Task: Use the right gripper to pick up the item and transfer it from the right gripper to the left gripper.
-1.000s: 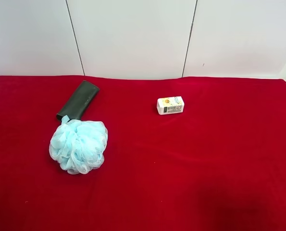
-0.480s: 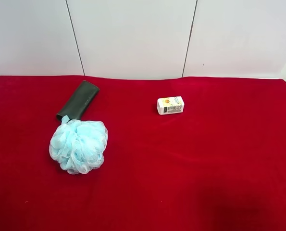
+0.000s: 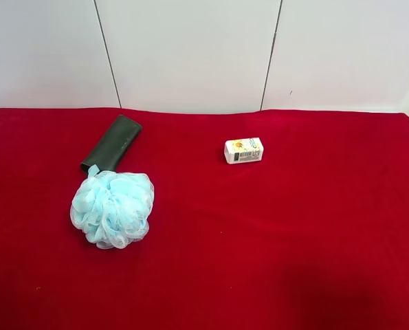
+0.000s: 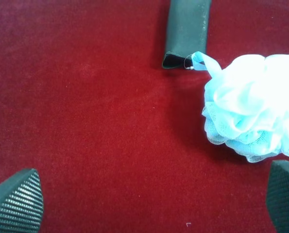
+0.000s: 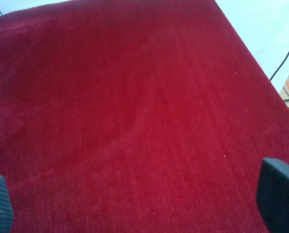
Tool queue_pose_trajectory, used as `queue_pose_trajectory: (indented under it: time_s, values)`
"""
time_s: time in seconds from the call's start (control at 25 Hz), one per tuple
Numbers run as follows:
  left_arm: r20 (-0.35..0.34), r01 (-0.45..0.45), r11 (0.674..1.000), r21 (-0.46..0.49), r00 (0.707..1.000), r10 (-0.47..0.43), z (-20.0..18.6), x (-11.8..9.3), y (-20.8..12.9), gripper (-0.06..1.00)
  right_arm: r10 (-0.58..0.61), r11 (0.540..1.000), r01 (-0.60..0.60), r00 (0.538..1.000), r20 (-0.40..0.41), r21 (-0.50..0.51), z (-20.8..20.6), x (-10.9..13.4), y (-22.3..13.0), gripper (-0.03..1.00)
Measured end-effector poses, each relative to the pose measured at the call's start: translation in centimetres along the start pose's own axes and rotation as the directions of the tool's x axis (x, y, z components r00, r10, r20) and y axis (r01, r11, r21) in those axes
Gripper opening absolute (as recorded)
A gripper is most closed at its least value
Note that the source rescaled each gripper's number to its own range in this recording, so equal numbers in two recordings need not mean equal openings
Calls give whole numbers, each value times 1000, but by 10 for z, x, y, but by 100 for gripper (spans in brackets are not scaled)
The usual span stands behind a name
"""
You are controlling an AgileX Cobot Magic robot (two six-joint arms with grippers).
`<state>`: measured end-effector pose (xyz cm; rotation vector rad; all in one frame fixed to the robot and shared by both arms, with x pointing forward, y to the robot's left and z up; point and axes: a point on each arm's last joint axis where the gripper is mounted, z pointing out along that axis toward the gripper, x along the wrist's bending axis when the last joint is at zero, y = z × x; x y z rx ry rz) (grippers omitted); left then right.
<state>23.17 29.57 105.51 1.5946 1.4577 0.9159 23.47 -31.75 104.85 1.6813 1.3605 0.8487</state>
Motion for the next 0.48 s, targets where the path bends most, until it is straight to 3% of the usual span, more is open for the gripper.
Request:
queue_pose_trajectory:
  time_s: [0.48]
  values:
    - [0,0,1000,0,1000,0,0,0,0,87,0,1000,0,1000,-1,0,0,0,0,100]
